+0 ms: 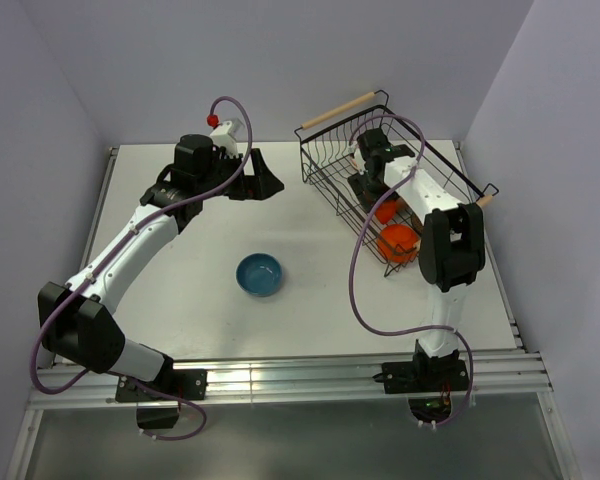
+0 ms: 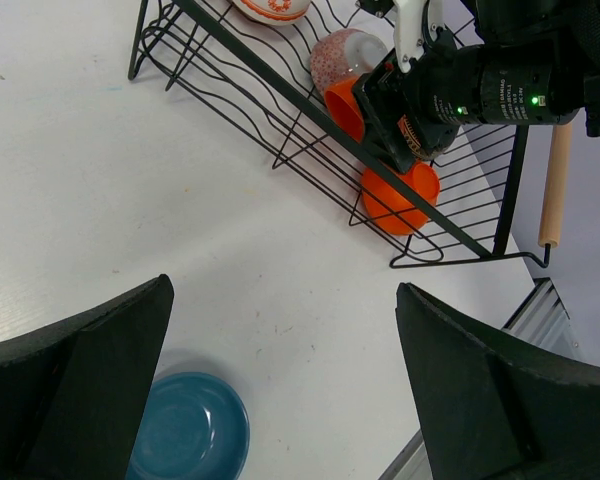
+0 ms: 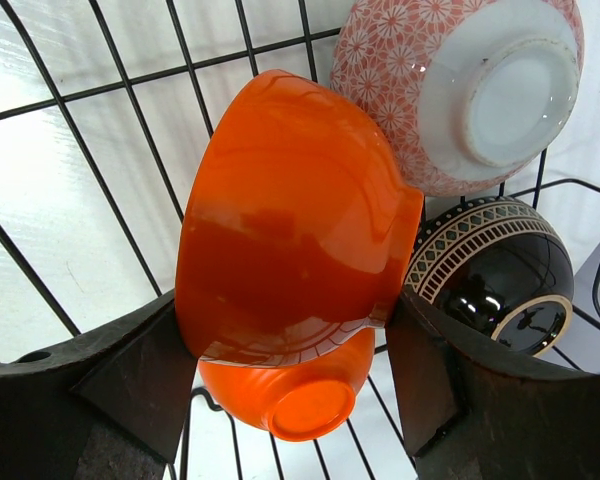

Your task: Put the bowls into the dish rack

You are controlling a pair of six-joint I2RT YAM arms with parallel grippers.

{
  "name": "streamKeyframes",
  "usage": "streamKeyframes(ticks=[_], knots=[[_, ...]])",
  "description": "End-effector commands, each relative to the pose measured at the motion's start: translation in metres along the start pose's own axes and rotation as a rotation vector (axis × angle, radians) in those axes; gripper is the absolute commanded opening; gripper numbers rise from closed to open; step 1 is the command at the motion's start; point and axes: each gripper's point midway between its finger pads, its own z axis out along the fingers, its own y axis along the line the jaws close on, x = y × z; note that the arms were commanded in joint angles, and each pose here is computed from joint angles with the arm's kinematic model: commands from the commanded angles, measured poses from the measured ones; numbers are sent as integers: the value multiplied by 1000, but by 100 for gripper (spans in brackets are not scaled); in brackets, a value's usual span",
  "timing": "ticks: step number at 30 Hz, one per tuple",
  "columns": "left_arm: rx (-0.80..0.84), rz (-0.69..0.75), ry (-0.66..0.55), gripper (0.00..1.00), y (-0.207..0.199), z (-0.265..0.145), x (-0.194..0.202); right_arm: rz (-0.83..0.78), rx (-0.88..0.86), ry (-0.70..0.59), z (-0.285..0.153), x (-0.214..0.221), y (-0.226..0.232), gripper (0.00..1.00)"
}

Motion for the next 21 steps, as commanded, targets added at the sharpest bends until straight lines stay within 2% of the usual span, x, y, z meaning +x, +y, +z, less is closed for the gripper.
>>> streamKeyframes(ticks=[1, 3, 4, 6, 8, 12, 21], knots=[[15, 8, -11, 99, -2, -1, -2, -3, -76, 3, 0, -4, 24, 16], [12, 9, -9, 99, -1, -1, -1, -6, -79, 7, 1, -3, 25, 19], [10, 9, -12, 99, -1, -1, -3, -8, -83, 10, 2, -3, 26, 25], [8, 6, -8, 100, 0, -1, -1, -8, -92, 12, 1, -2, 27, 30], [9, 8, -10, 99, 0, -1, -1, -7, -97, 11, 0, -2, 28, 39], [10, 8, -9, 100, 0, -1, -1, -4, -117, 9, -2, -4, 31, 42], [8, 9, -8, 99, 1, 0, -1, -8, -168, 14, -5, -3, 40, 68]])
